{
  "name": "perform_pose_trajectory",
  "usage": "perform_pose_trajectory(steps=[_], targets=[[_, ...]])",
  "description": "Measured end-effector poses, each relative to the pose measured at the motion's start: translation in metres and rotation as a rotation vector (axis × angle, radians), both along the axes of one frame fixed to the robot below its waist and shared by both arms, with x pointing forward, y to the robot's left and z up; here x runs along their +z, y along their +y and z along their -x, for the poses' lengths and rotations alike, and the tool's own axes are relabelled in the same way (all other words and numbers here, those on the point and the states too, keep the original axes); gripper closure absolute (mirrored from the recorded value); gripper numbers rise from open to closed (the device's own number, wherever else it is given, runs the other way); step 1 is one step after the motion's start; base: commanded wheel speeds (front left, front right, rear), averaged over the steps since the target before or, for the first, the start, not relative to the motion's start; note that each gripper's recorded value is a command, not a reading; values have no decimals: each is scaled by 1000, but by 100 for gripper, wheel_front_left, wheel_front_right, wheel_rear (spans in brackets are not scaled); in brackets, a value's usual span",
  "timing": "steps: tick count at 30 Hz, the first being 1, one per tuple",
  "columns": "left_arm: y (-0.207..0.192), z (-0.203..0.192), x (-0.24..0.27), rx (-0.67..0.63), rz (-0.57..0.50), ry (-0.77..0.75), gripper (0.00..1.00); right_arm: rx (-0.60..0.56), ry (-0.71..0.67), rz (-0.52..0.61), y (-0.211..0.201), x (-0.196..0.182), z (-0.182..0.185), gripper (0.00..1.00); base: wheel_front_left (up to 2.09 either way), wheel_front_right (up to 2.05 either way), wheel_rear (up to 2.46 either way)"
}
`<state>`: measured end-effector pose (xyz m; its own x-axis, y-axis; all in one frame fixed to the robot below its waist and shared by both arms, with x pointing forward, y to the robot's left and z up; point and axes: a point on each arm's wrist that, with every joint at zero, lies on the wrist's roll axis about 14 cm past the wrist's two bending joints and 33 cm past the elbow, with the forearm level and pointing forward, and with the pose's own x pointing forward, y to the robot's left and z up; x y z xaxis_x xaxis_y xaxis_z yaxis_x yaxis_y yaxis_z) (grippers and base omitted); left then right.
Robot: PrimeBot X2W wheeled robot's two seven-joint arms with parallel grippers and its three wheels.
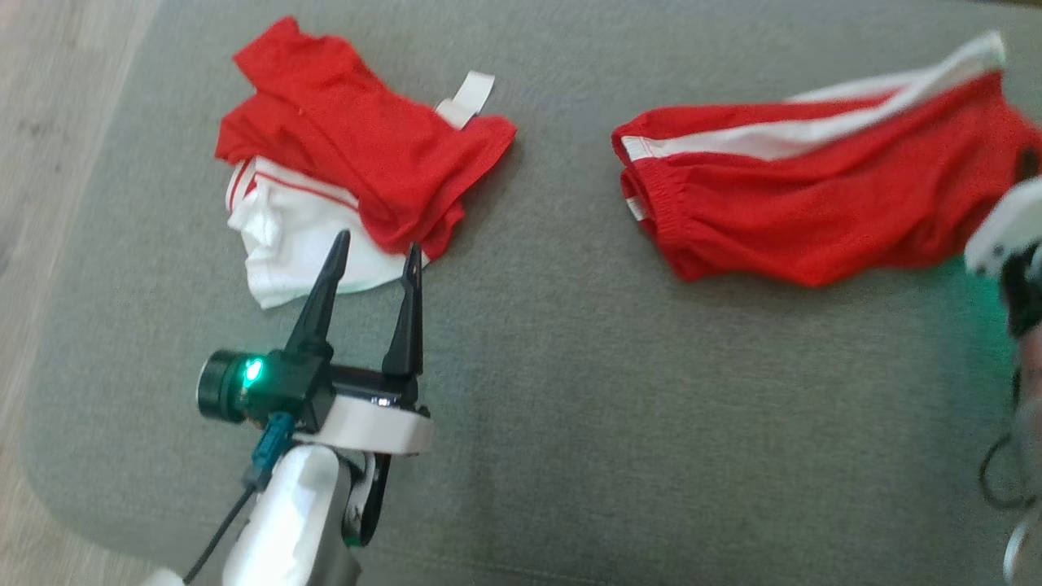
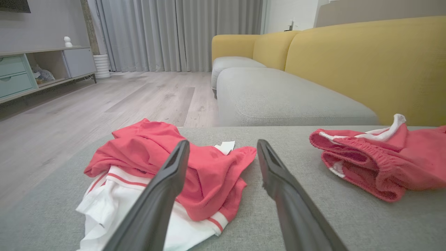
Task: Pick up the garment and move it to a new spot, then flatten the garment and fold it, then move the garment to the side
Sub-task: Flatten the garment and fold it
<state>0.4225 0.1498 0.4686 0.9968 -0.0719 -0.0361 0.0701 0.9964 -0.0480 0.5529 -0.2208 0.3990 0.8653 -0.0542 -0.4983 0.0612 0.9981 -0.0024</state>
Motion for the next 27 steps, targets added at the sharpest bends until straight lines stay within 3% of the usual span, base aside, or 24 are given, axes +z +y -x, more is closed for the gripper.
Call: perform_pose_trajectory(steps=[4,14,20,27], targets=[[-6,8,6,-13,8,-13,0,-89,-2,-115,-8,-4,32,100,0,0,0],[-9,25,8,-15,22,-14,0,-258,-11,-79,-76,-8,104,100,0,0,0],[-9,23,6,-18,15,-10,0,-275,-26,-98,-70,-9,112,100,0,0,0],[-9,25,7,-21,15,-11,0,-275,-145,-169,-55,20,97,100,0,0,0]])
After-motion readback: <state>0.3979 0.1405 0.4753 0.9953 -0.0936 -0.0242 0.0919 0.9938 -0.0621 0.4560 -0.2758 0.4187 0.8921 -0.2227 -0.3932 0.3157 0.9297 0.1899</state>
